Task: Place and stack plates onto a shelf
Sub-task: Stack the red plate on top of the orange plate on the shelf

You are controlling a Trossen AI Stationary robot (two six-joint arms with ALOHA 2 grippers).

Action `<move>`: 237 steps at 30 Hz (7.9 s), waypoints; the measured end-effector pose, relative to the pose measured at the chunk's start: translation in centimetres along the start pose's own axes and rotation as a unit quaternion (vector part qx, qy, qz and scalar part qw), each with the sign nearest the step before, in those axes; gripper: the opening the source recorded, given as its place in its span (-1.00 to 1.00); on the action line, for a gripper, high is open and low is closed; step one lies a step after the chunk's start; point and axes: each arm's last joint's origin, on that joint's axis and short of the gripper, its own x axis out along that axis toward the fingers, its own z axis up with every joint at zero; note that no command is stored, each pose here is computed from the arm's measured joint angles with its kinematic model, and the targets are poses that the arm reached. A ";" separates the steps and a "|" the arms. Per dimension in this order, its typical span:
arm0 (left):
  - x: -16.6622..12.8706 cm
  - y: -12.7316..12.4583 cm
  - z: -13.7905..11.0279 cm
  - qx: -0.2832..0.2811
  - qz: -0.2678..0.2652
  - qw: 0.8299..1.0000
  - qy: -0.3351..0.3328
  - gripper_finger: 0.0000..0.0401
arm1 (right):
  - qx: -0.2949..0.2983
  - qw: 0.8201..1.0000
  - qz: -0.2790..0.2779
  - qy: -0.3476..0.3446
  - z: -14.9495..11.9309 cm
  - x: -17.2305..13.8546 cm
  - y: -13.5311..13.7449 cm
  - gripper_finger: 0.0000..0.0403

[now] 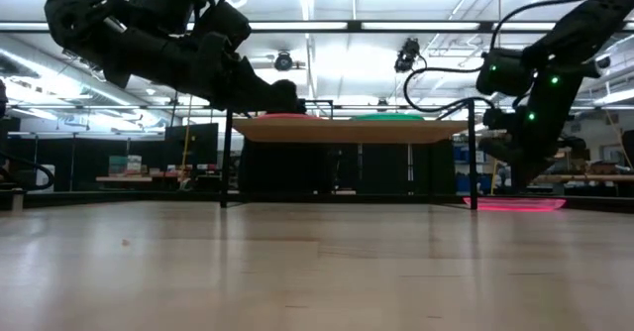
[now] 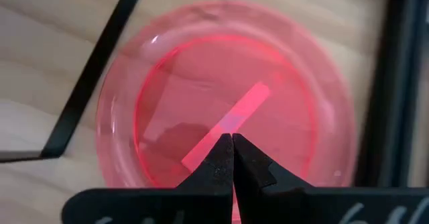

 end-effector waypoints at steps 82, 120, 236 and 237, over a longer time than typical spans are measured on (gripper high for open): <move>0.0 -0.1 0.0 -0.004 -0.015 1.000 0.003 -0.95 | -0.157 0.951 0.243 0.111 -7.9 -5.0 11.6 -0.97; 15.7 -4.6 2.2 0.170 -0.142 0.964 0.150 -0.38 | -0.186 0.689 0.532 -0.456 -9.5 -9.6 7.2 -0.98; 21.1 -4.3 1.1 0.494 -0.132 0.806 0.299 -0.99 | -0.196 0.661 0.556 -0.464 -9.4 -10.1 7.0 -0.97; 20.7 -4.4 1.3 0.486 -0.129 0.806 0.311 -0.99 | -0.196 0.661 0.556 -0.465 -9.4 -10.1 7.0 -0.97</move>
